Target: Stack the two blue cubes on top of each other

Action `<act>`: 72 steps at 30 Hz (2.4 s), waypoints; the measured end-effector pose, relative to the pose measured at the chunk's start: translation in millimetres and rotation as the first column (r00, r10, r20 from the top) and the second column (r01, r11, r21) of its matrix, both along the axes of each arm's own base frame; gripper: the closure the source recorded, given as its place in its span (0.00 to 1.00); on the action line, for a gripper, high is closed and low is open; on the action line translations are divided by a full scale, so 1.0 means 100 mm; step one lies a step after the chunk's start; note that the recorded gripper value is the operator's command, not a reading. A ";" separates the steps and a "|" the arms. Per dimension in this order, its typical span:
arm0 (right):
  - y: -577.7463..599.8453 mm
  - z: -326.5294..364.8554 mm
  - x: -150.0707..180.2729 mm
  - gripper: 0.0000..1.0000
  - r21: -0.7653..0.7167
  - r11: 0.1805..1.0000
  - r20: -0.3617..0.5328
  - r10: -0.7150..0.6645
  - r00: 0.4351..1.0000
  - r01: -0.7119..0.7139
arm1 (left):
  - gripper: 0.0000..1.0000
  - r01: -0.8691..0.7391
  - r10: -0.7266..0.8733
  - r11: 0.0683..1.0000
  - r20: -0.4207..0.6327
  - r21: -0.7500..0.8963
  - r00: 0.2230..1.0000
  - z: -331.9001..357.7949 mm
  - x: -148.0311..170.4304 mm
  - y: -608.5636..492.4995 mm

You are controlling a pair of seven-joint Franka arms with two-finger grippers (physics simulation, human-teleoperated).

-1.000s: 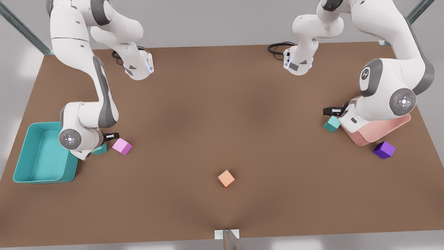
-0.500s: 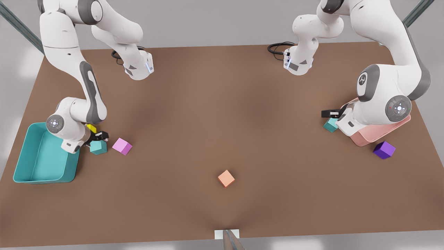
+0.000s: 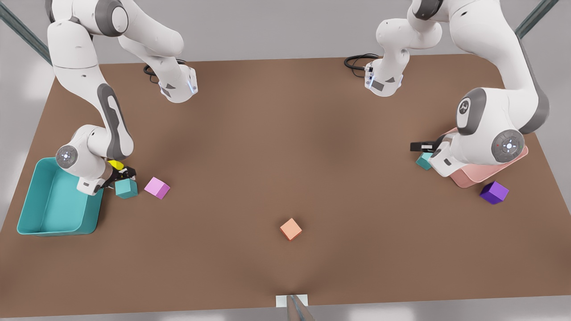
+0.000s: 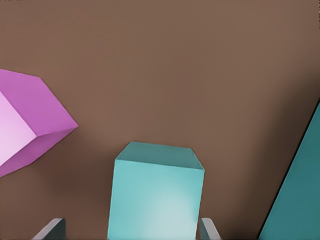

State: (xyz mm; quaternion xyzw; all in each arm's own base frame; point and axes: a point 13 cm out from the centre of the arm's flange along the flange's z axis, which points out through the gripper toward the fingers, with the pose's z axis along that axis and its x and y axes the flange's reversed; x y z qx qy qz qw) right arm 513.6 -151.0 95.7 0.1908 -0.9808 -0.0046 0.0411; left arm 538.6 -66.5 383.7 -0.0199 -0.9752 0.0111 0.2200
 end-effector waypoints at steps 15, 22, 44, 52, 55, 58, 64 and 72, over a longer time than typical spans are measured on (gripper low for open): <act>-0.09 -0.39 -0.12 0.00 0.028 1.000 -0.030 -0.013 0.999 0.014 | 0.00 -0.010 0.009 0.999 -0.029 -0.032 1.000 -0.13 0.00 -0.07; -0.09 -0.63 -0.13 0.21 0.029 0.999 -0.030 -0.013 0.999 0.013 | 0.00 -0.012 0.011 0.999 -0.032 -0.038 0.999 -0.13 0.00 -0.08; 3.61 1.07 1.20 0.44 0.143 0.875 0.231 0.425 0.875 -0.462 | 0.00 -0.103 0.104 0.994 0.019 -0.048 0.994 -0.66 0.21 0.48; 7.17 0.47 0.42 0.43 0.216 0.809 0.242 0.499 0.832 -0.547 | 0.00 0.043 -0.040 0.998 0.068 -0.039 0.997 -1.97 -0.46 1.07; 7.55 0.10 0.18 0.43 0.217 0.847 0.212 0.444 0.870 -0.485 | 0.00 0.135 -0.129 0.989 0.100 -0.056 0.987 -2.33 -0.62 1.25; 7.61 -0.20 0.09 0.43 0.197 0.892 0.185 0.374 0.909 -0.407 | 0.00 0.232 -0.220 0.971 0.159 -0.064 0.963 -2.43 -0.57 1.36; 7.57 -0.45 0.08 0.00 0.181 0.953 0.155 0.217 0.964 -0.243 | 0.00 0.397 -0.371 0.915 0.233 -0.075 0.899 -2.52 -0.46 1.38; 7.69 -0.10 0.20 0.00 0.235 0.970 0.160 0.031 0.987 -0.069 | 0.00 0.514 -0.480 0.852 0.247 -0.099 0.842 -2.84 -0.59 1.45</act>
